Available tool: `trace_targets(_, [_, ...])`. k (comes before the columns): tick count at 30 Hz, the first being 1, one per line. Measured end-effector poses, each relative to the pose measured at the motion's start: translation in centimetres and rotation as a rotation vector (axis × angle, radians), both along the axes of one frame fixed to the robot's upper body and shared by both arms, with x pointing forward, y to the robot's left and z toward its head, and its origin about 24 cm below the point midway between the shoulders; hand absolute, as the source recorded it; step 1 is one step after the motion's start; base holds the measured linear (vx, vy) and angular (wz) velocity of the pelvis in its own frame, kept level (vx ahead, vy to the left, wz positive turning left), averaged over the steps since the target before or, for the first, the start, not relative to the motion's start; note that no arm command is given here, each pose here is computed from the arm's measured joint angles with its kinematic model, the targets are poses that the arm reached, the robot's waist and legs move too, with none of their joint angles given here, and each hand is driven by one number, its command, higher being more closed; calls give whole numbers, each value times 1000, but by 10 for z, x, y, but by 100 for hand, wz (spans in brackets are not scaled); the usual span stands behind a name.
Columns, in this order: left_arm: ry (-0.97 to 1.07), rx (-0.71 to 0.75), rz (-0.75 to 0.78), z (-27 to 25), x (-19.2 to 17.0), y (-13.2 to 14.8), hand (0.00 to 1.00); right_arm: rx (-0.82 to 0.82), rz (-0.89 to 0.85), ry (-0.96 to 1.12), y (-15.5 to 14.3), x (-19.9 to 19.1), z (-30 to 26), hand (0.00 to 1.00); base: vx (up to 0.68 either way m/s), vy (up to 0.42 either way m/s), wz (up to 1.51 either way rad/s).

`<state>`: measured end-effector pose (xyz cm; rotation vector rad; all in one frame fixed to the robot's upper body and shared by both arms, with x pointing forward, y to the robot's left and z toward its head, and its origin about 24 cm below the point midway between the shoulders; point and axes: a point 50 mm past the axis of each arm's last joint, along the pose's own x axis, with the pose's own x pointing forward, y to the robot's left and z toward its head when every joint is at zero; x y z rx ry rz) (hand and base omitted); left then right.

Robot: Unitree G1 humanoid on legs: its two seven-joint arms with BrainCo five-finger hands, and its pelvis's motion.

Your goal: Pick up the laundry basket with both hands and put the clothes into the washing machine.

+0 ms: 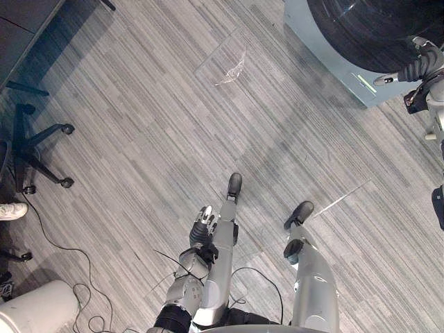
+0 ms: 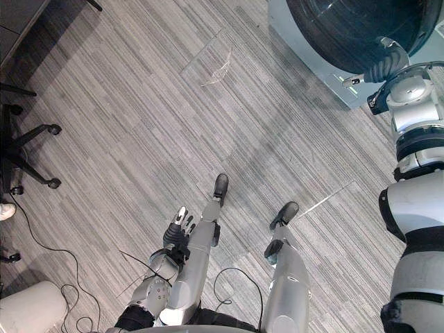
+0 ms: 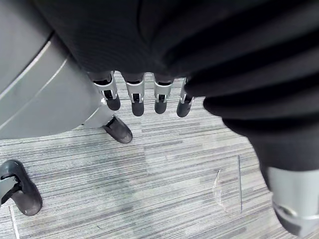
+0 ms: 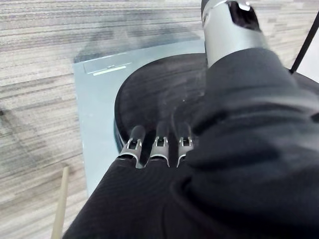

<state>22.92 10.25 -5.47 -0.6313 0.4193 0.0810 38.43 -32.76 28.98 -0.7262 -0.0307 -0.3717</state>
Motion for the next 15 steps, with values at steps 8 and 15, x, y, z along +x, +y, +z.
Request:
trace_targets(8, [13,-7,33,1,2,1,0,107,-184,-195,-17,-11,16,0,23,-62,2])
trace_targets(15, [28,-5,105,6,11,8,0,400,-324,-351,-29,-18,16,0,8,-59,-1])
